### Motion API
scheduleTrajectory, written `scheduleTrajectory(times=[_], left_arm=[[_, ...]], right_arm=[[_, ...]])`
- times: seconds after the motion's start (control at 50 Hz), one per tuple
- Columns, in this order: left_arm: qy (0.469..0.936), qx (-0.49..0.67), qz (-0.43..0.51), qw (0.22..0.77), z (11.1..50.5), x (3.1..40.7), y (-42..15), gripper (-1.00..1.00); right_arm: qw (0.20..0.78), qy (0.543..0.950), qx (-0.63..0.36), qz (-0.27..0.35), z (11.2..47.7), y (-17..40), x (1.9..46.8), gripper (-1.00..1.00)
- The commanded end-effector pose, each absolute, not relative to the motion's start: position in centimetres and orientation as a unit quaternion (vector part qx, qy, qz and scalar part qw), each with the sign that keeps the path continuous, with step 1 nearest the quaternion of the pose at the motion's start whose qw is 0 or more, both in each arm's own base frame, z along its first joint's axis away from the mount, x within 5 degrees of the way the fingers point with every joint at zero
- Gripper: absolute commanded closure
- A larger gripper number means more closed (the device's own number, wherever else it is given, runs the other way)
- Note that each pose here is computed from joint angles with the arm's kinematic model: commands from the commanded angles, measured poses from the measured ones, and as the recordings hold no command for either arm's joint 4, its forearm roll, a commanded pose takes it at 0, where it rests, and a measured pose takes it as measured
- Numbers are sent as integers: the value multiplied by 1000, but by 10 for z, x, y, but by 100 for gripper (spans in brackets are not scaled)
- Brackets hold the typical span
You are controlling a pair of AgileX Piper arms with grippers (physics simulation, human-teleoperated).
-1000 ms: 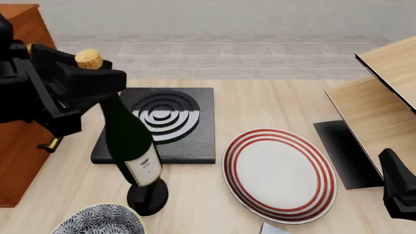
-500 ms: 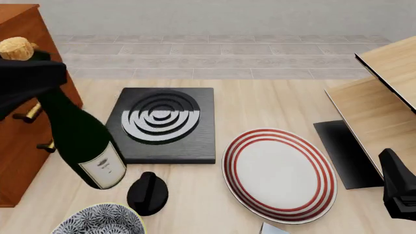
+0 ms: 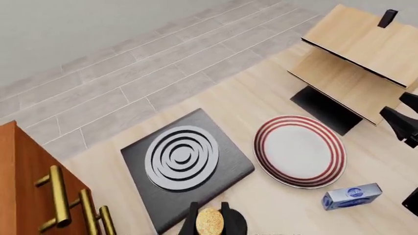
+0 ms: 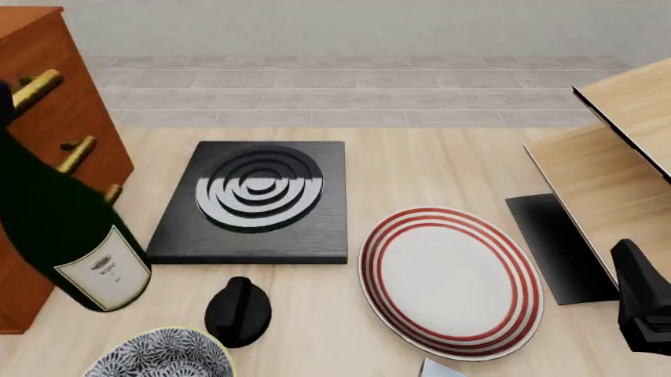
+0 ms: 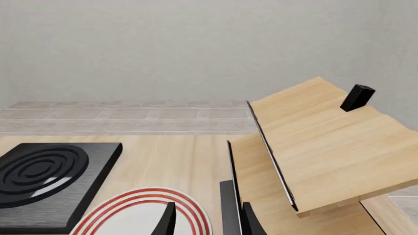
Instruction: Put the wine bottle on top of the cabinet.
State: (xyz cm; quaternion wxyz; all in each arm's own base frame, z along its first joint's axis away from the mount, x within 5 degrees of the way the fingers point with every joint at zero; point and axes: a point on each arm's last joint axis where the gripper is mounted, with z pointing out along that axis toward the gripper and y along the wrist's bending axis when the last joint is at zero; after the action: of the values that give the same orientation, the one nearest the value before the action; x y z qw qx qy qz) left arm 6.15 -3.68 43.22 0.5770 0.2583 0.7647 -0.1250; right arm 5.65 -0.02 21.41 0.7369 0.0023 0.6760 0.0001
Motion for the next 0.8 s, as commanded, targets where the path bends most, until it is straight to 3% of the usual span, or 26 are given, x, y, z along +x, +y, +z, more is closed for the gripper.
scheduleTrajectory(times=[0.02,0.8], left_arm=[[764,257,-107,582,447,58,-32,100],[777,190,-69,596,524,53,-20,100]], right_arm=[[737,676,2,0,214,0,57,-100],[737,676,2,0,214,0,57,-100]])
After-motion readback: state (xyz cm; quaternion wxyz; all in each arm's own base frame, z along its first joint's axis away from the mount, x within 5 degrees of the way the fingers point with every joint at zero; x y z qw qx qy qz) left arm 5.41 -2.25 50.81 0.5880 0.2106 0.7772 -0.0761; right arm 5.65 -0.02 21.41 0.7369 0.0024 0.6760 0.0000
